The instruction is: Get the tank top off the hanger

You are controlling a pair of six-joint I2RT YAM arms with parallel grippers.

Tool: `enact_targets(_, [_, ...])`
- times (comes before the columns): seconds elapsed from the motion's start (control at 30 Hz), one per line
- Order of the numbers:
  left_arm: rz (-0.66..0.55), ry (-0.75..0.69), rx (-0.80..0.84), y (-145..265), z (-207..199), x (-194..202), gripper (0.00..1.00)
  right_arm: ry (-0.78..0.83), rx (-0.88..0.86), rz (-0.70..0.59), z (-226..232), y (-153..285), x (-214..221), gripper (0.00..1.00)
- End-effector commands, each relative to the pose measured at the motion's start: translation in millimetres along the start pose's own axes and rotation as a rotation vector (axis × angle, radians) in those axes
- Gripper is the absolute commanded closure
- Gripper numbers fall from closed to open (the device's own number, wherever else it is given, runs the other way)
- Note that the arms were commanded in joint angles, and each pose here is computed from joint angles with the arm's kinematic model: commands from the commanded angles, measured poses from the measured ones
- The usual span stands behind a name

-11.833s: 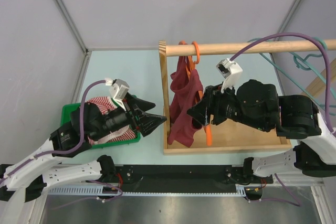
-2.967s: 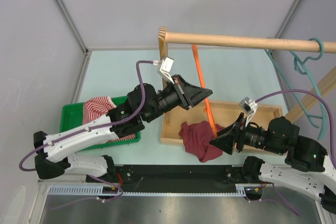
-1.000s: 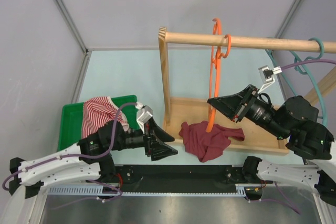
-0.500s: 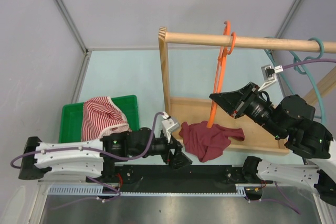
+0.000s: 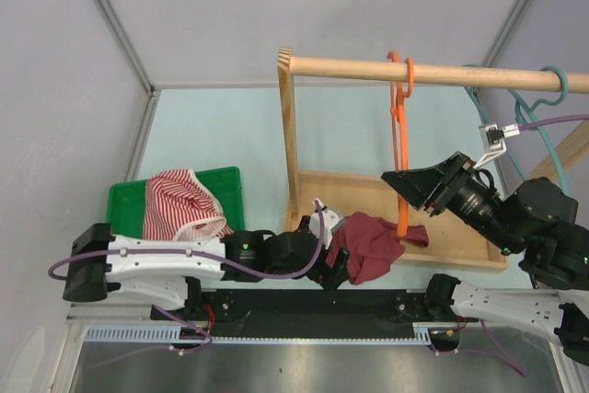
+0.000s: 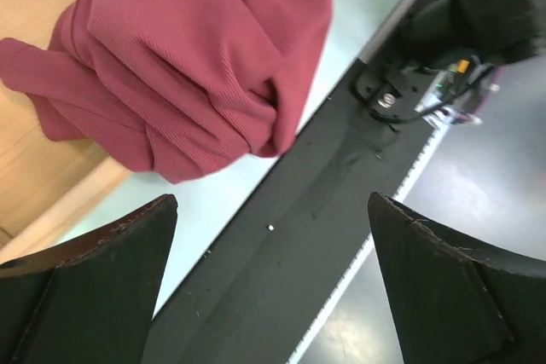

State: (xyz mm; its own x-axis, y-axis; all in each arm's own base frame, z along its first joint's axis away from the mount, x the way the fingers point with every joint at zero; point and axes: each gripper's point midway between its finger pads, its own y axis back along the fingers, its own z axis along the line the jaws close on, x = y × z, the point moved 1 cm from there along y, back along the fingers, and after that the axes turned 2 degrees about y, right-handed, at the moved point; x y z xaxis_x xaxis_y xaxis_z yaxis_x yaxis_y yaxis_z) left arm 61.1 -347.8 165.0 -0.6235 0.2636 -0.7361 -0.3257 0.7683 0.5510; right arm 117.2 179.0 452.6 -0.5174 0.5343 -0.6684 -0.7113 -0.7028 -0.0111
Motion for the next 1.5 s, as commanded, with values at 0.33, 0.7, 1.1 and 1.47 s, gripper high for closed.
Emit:
enact_targets(0.33, [-0.016,-0.09,-0.261,-63.6,7.1,-36.3,0.01,0.028,-0.016,0.077,-8.6,28.4,11.6,0.1])
enact_targets(0.7, [0.059,-0.073,-0.33,-130.2,33.4,-15.5,0.02,0.019,-0.012,0.051,-16.4,47.3,6.1,0.1])
enact_targets(1.1, [0.102,-0.076,-0.232,-113.3,35.0,8.3,0.76,-0.002,-0.004,0.034,-23.2,52.8,6.4,0.1])
enact_targets(1.47, [0.04,-0.073,-0.211,-57.1,32.9,-12.9,1.0,-0.003,0.005,0.033,-24.5,49.1,7.7,0.1])
